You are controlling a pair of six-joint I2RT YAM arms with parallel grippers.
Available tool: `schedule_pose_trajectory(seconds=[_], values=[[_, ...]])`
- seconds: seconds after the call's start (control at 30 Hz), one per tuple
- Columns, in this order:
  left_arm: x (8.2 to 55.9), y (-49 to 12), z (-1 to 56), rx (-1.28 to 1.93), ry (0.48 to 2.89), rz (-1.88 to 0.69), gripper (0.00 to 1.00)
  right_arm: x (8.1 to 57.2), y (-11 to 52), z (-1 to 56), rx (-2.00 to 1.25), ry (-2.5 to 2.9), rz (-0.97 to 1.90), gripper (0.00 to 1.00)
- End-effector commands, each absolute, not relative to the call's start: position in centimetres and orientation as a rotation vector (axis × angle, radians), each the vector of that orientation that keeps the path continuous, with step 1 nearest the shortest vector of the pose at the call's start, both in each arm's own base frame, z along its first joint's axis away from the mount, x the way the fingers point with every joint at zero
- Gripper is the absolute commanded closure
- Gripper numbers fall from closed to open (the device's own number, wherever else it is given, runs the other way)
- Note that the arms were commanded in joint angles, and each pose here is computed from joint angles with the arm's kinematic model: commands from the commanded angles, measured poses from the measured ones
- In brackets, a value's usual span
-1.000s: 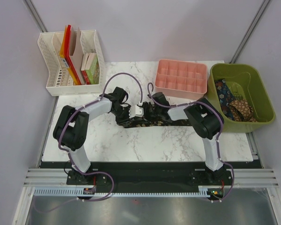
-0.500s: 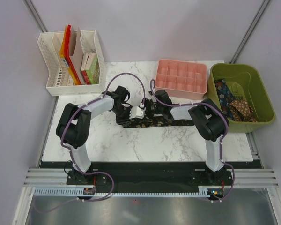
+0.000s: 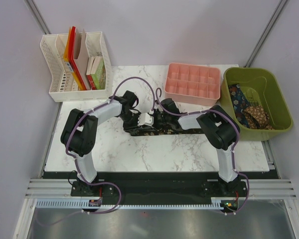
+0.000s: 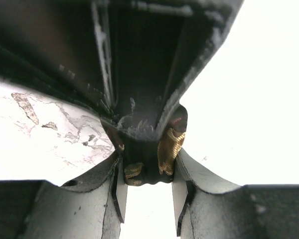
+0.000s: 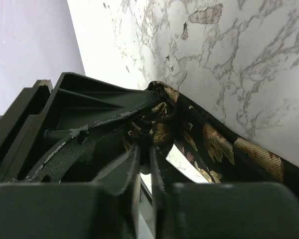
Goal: Roll the ties
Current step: Roll the tie at the center of the board.
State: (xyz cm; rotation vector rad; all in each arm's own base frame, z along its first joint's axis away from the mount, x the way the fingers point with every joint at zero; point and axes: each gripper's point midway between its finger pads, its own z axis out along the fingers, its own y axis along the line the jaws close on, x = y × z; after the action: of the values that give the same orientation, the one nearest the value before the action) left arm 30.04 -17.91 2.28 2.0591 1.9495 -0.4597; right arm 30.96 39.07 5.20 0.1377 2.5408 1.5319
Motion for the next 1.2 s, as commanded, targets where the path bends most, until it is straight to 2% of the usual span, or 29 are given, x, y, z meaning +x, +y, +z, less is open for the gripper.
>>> schedule_pose_trajectory(seconds=[0.0,0.03,0.1,0.37,0.5,0.6,0.73,1.0,1.07,1.17], values=[[28.1,-16.1,0.5,2.138,2.04,-0.482,0.73,31.2,37.9,3.4,0.133,2.588,1.439,0.9],[28.2,-16.1,0.6,2.136,2.036,-0.481,0.72,31.3,37.7,3.1,0.143,2.593,1.43,0.96],[28.2,-16.3,1.0,2.12,2.031,-0.486,0.67,31.3,37.0,2.5,0.147,2.614,1.397,1.0],[29.6,-18.1,4.0,1.972,1.974,-0.552,0.43,31.1,35.0,0.2,0.149,2.676,1.302,1.0],[30.2,-18.7,4.8,1.92,1.941,-0.564,0.25,31.6,34.4,-0.4,0.156,2.683,1.275,1.0],[30.4,-18.9,5.0,1.888,1.92,-0.553,0.21,31.5,34.0,-1.2,0.152,2.703,1.252,1.0],[31.5,-19.6,5.6,1.825,1.871,-0.526,0.19,31.4,33.5,-2.0,0.153,2.722,1.221,1.0],[31.2,-21.3,5.2,1.768,1.893,-0.639,0.19,31.4,33.6,-2.1,0.152,2.721,1.224,1.0],[31.0,-21.6,4.8,1.783,1.899,-0.636,0.22,31.6,33.8,-2.1,0.167,2.712,1.229,1.0],[30.6,-22.1,4.5,1.794,1.909,-0.65,0.36,31.6,34.4,-2.3,0.18,2.712,1.243,1.0]])
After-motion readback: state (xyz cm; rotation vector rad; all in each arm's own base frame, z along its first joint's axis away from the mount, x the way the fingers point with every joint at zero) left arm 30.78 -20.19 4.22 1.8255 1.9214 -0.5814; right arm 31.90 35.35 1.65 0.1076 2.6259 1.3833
